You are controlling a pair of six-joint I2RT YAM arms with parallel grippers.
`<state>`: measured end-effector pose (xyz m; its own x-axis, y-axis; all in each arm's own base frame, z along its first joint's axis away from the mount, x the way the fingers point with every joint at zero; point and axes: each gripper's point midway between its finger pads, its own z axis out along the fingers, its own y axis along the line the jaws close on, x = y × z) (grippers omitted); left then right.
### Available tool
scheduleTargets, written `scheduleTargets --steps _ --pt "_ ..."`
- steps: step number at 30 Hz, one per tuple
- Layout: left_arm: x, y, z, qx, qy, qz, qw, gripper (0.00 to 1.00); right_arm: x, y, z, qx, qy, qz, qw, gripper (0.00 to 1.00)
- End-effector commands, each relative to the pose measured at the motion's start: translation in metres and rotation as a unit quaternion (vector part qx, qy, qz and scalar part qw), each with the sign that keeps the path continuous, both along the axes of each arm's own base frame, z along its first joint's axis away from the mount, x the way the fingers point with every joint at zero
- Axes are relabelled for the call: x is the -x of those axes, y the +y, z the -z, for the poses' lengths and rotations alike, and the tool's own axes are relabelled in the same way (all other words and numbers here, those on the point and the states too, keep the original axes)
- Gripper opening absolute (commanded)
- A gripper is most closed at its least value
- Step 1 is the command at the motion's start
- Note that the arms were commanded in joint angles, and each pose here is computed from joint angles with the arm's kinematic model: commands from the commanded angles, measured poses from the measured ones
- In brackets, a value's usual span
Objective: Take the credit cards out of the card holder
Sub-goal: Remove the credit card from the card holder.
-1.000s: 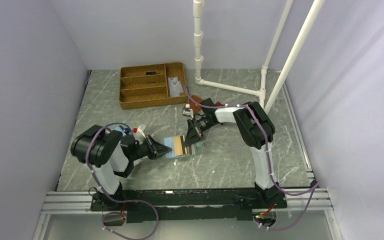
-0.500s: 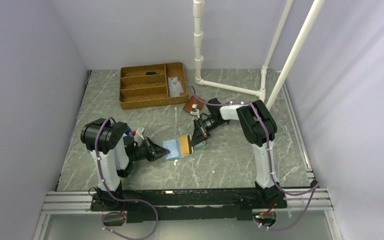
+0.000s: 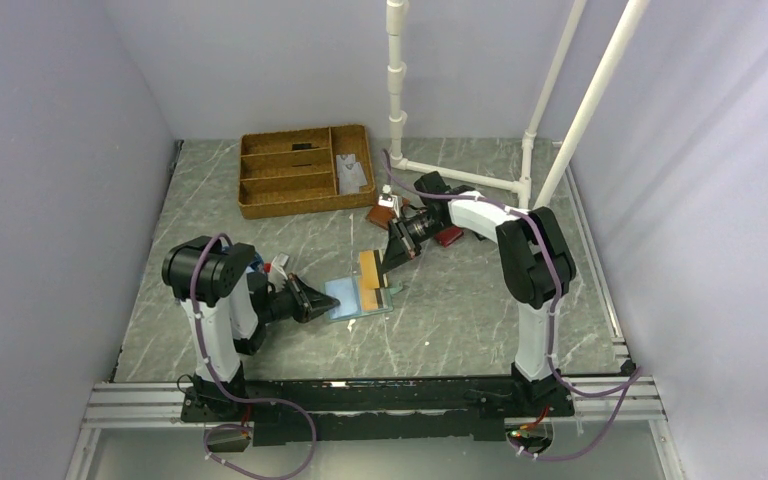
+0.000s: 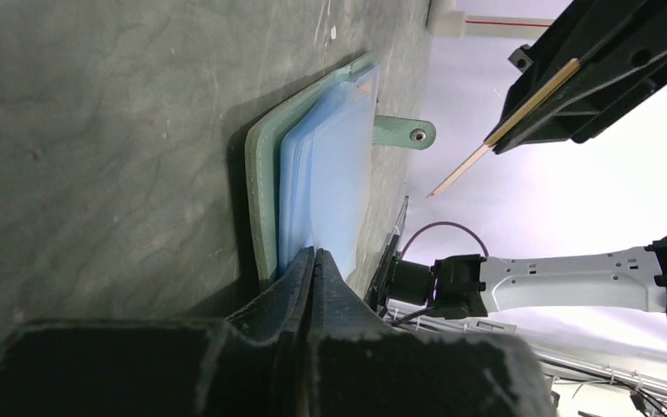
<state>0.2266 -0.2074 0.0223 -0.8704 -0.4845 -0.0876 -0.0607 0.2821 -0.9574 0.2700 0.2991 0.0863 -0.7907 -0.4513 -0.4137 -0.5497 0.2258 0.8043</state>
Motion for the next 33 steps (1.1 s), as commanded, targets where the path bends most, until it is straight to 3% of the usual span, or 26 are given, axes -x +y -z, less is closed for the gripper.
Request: scheduleTargets --steps 1,8,13,16,19,23,26,33 --pt "-0.004 0.005 -0.002 -0.004 0.002 -0.021 1.0 0.06 -0.007 -0.001 -0.02 -0.009 -0.049 -0.008 0.999 0.0" --pt "-0.006 0.012 -0.008 -0.038 -0.001 -0.035 0.999 0.26 -0.009 -0.002 -0.028 -0.012 -0.068 -0.011 0.998 0.0" --pt "-0.006 0.03 -0.012 -0.138 0.016 -0.046 0.989 0.49 -0.01 -0.002 -0.033 -0.012 -0.081 -0.014 0.997 0.0" --pt "-0.007 0.048 -0.044 -0.196 -0.041 -0.068 0.977 0.6 -0.01 -0.003 -0.038 -0.016 -0.091 -0.019 0.996 0.0" --pt "-0.005 0.06 -0.081 -0.216 -0.114 -0.094 0.965 0.71 -0.01 -0.003 -0.045 -0.019 -0.107 -0.023 0.994 0.0" --pt "0.002 0.059 -0.116 -0.187 -0.182 -0.109 0.959 0.9 -0.008 -0.004 -0.06 -0.032 -0.136 -0.033 0.99 0.0" --pt "0.003 0.049 -0.129 -0.144 -0.202 -0.101 0.963 0.99 -0.005 -0.006 -0.071 -0.044 -0.165 -0.048 0.984 0.0" --pt "-0.002 0.017 -0.158 -0.052 -0.22 -0.024 0.974 0.99 0.005 -0.012 -0.087 -0.07 -0.221 -0.087 0.969 0.0"
